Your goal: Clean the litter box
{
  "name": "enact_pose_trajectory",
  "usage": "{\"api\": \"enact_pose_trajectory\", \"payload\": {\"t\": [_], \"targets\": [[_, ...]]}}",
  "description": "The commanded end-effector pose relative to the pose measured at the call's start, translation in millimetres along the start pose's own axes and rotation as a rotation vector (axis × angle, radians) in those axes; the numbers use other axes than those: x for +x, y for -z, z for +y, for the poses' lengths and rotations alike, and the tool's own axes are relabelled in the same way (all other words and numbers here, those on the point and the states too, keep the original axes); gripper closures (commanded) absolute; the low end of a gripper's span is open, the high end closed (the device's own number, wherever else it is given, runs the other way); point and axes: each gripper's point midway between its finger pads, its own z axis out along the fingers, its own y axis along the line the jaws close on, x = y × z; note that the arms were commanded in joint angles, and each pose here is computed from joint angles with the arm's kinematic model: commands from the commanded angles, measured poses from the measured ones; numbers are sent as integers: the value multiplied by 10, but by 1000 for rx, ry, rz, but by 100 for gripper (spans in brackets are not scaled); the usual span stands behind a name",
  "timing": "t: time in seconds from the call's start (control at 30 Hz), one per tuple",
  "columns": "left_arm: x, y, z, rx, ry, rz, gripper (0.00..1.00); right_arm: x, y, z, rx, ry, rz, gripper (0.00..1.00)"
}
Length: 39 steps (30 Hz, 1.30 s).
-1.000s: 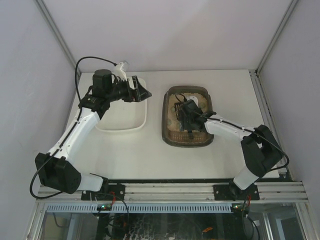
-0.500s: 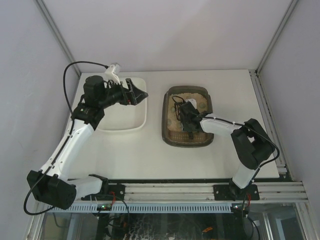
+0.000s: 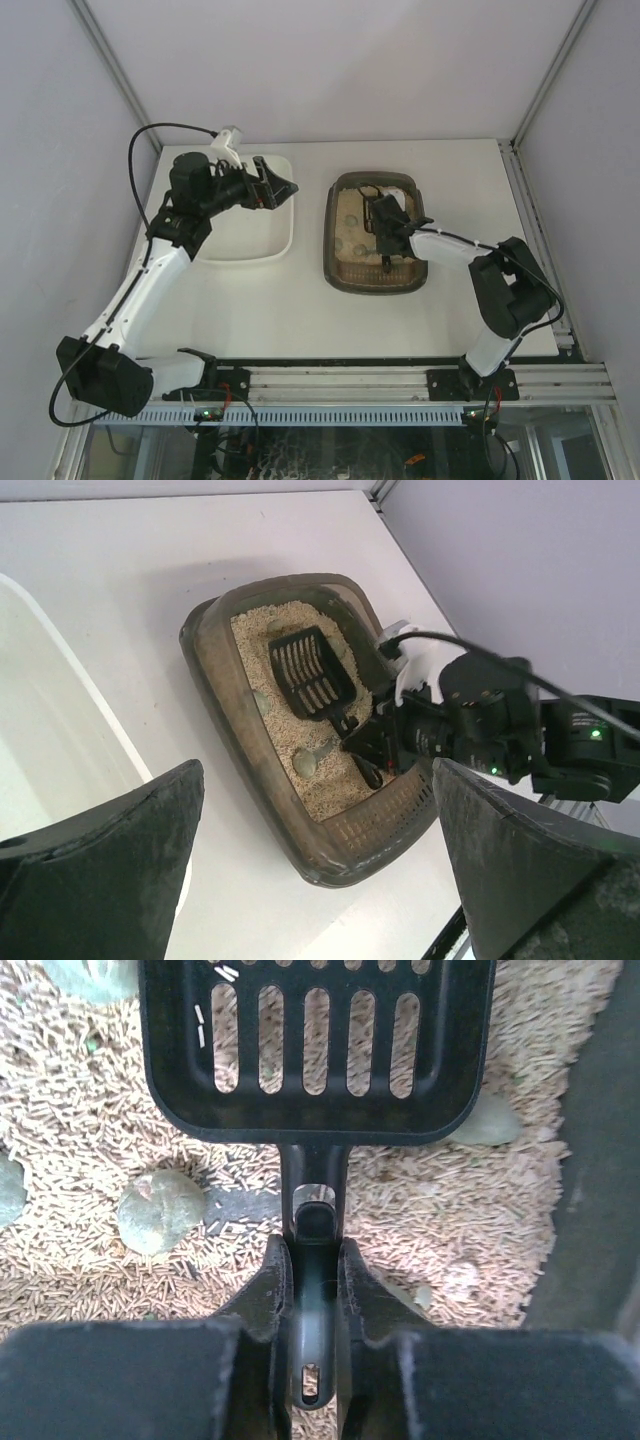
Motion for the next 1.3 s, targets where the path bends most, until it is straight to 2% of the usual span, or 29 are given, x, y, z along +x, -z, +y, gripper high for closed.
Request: {"api": "enact_pose_trajectory", "payload": {"t": [0.0, 0.3, 0.47, 0.57, 0.73, 1.0, 1.27], "targets": [[3, -49, 13, 10, 6, -18, 0, -436, 307, -4, -55, -34, -131, 100], [164, -202, 96, 29, 110, -27, 0, -484, 534, 135, -144, -1, -114, 100], [421, -565, 173, 60, 239, 129, 2, -435, 638, 207, -162, 16, -101, 100], [505, -797, 193, 76, 267, 180, 0, -412, 732, 232, -166, 17, -104, 100], [710, -1170, 178, 82, 243, 289, 0, -413, 879, 373, -199, 46, -135, 100], [679, -1467, 136, 93, 219, 287, 0, -383, 1013, 507, -246, 49, -141, 100], [877, -1533, 192, 49, 174, 305, 0, -425, 1180, 557, -272, 74, -183, 100]]}}
